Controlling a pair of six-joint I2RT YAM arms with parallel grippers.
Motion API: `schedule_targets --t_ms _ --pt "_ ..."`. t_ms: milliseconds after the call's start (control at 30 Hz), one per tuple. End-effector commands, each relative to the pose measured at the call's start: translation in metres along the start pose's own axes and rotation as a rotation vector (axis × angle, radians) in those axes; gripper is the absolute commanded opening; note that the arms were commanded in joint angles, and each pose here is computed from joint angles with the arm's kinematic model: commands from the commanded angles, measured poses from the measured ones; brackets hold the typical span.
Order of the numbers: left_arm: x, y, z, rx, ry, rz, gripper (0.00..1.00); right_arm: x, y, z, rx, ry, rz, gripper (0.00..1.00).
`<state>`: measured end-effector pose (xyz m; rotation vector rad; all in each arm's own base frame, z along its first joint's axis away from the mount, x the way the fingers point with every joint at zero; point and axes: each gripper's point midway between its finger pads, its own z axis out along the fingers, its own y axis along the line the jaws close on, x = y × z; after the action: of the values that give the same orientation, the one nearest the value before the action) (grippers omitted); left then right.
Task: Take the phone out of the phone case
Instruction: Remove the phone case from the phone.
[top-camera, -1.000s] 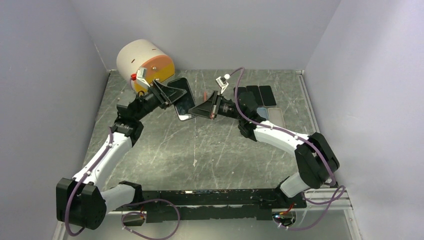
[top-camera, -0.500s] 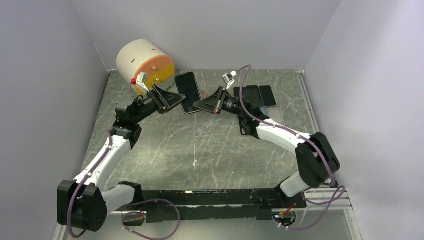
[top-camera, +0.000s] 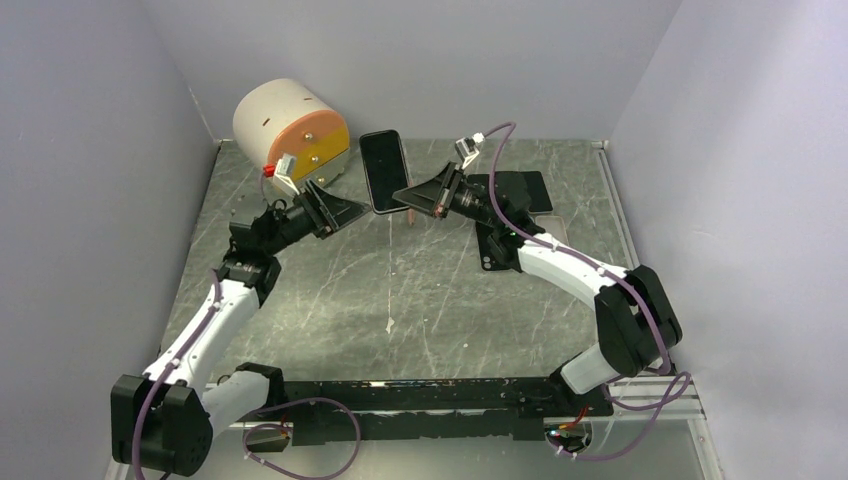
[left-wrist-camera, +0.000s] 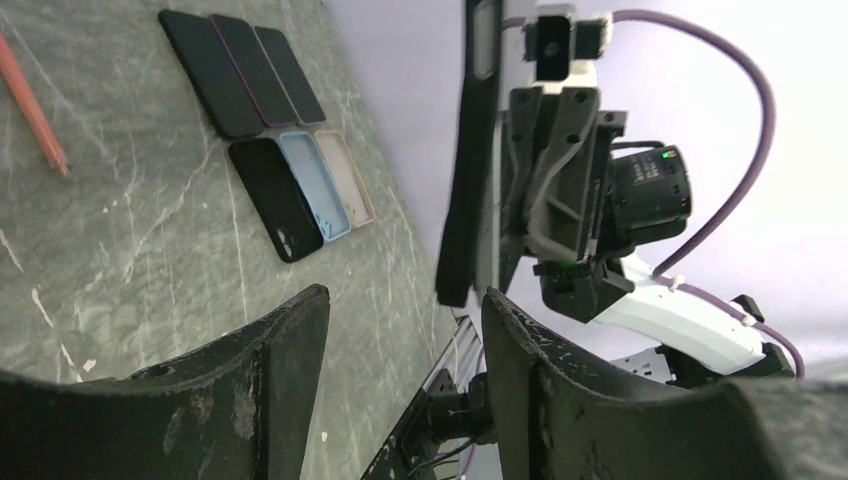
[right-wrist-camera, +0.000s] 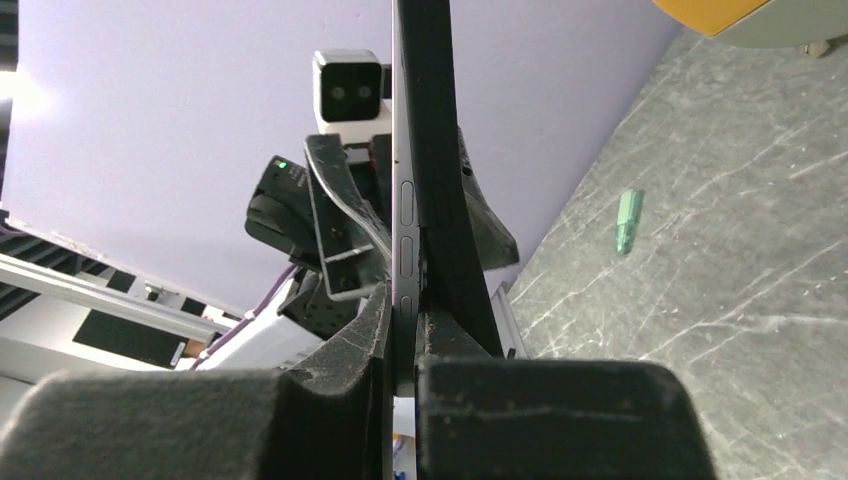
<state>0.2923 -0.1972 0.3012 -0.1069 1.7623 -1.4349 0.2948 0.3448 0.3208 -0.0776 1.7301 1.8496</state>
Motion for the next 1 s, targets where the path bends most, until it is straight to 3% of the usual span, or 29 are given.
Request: schedule_targets --t_ms 0,333,633,967 --pt "0.01 -0.002 0.0 0.016 0.033 0.047 0.61 -0.029 0.074 -0.001 -0.182 -0.083 -0.129 0.0" --pt "0.015 -0.001 0.01 0.013 0.052 0.028 0.6 -0.031 0.078 0.003 -0.198 -0.074 -0.132 0.0" --pt "0.006 -0.024 0.016 0.113 0.052 0.042 0.6 -0.028 0.073 0.003 -0.19 -0.065 -0.138 0.0" --pt "0.025 -0.023 0.015 0.149 0.151 0.065 0.68 -0.031 0.07 0.007 -0.179 -0.067 -0.151 0.0"
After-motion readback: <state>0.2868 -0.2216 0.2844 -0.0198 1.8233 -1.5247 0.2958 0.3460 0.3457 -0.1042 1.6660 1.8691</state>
